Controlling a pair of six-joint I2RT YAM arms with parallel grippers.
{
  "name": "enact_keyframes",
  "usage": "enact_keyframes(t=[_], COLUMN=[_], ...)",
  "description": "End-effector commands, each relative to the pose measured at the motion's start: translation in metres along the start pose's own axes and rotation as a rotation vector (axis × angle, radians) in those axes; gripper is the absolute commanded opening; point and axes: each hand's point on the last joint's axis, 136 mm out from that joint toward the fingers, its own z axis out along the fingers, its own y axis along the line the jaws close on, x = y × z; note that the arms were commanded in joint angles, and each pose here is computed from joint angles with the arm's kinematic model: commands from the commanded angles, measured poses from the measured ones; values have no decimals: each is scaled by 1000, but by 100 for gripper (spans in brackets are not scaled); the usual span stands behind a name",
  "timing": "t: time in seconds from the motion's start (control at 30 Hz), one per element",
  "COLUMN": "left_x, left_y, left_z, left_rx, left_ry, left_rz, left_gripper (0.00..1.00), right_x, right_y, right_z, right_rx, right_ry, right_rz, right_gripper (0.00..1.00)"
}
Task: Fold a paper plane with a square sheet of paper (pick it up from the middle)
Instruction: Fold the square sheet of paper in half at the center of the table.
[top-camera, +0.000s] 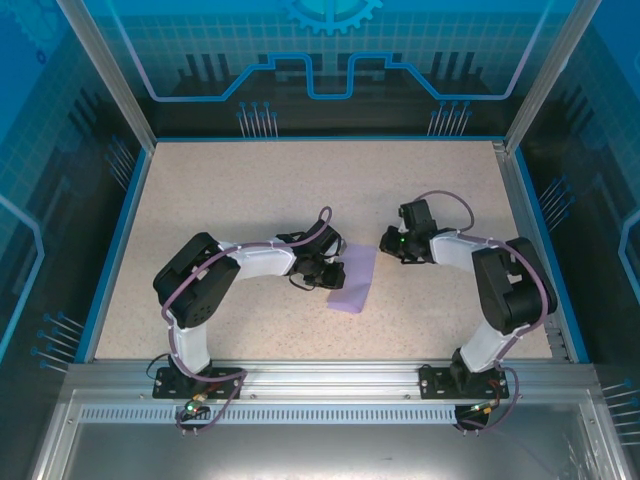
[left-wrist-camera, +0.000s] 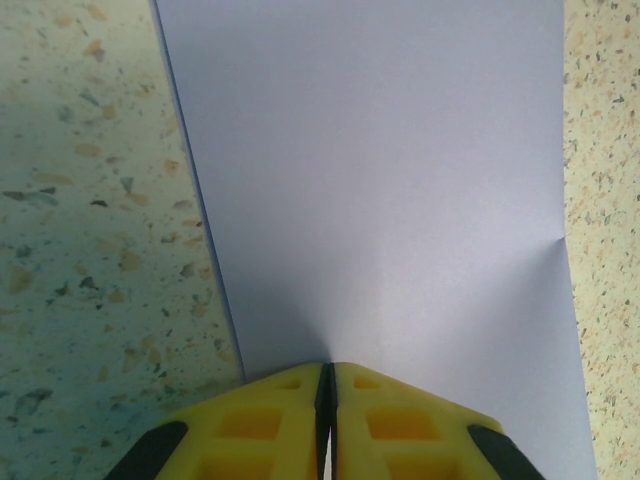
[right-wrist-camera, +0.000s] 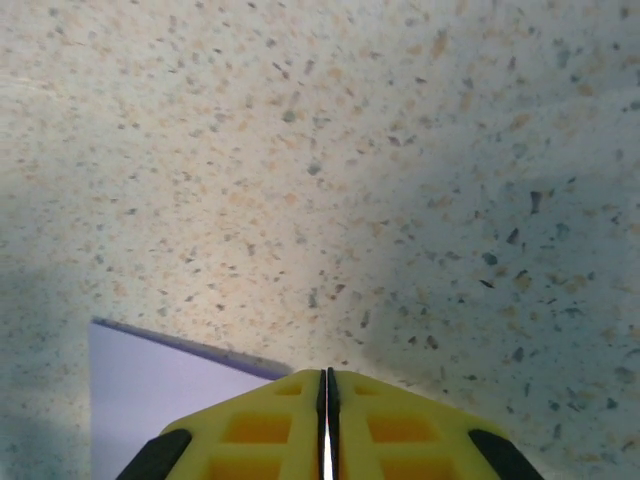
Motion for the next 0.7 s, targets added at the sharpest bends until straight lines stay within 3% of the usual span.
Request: enact_keyframes(t=[0.0, 0.33, 0.67], left_x=[65, 60, 60], left_y=[57, 54, 54], left_z=[17, 18, 18], left_rx=[-217, -211, -214], left_ry=[216, 216, 219], left_rz=[-54, -51, -48], left_gripper=[12, 12, 12], right_x=[12, 101, 125], right_y=[25, 57, 39], right_z=[-16, -23, -8], right_rx=[-91, -198, -133], right_ry=[15, 180, 262], right_rz=[-23, -24, -46], right_gripper=[12, 12, 12])
